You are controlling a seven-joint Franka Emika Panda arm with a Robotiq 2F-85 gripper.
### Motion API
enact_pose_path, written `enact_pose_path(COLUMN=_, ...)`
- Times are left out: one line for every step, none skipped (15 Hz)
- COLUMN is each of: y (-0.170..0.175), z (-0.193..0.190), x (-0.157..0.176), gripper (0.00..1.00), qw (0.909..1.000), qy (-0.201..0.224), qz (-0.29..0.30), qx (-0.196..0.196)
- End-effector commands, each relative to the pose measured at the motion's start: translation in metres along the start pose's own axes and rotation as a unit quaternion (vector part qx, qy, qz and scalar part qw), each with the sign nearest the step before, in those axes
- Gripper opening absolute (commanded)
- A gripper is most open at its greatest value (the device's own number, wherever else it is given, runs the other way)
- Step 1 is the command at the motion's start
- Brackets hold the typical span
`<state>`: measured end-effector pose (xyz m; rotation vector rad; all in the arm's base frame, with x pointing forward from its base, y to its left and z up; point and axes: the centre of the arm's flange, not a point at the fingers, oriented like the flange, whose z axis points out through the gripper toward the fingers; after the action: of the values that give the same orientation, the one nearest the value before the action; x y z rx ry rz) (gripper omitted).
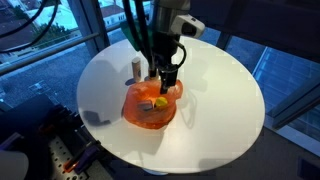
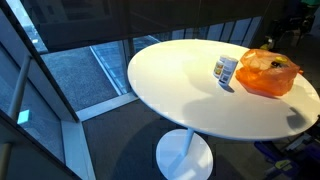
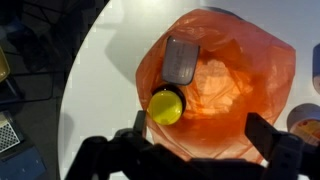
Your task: Move the yellow and brown bottle to the table
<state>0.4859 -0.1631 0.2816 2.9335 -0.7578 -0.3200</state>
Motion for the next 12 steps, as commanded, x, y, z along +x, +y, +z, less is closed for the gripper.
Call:
enact_pose_path(y=0.002, z=0.001, x=0.0, gripper=1.0, qw=1.0, qy=0.0, qz=0.0, qx=-0.002)
enact_pose_path(y=0.002, z=0.001, x=0.001, gripper=1.0, qw=1.0, qy=0.001, qz=0.0, qx=-0.003)
enact_pose_path(y=0.002, z=0.001, x=0.001, gripper=1.0, qw=1.0, qy=0.001, qz=-0.001, qx=-0.004)
enact_pose_path(y=0.002, z=0.001, x=0.001, gripper=1.0, qw=1.0, qy=0.001, qz=-0.001, qx=-0.004)
enact_pose_path(y=0.002, z=0.001, x=0.001, gripper=1.0, qw=1.0, qy=0.001, qz=-0.001, qx=-0.004)
enact_pose_path(y=0.0, z=0.002, x=0.0, gripper=1.0, qw=1.0, qy=0.002, qz=-0.004, qx=-0.006)
enact_pose_path(y=-0.002, z=0.005, x=-0.002, gripper=1.0, qw=1.0, qy=0.003, qz=-0.007, qx=-0.007)
enact_pose_path(y=-0.004, z=0.008, x=-0.004, gripper=1.0, qw=0.9999, qy=0.001, qz=-0.01, qx=-0.007)
enact_pose_path(y=-0.006, z=0.011, x=-0.007, gripper=1.0, qw=0.9999, qy=-0.001, qz=-0.013, qx=-0.009)
enact_pose_path(y=-0.007, z=0.013, x=-0.009, gripper=1.0, qw=0.9998, qy=-0.003, qz=-0.016, qx=-0.01)
enact_pose_path(y=-0.009, z=0.015, x=-0.013, gripper=1.0, qw=0.9998, qy=-0.004, qz=-0.019, qx=-0.011)
enact_pose_path(y=-0.009, z=0.018, x=-0.017, gripper=1.0, qw=0.9997, qy=-0.005, qz=-0.021, qx=-0.013)
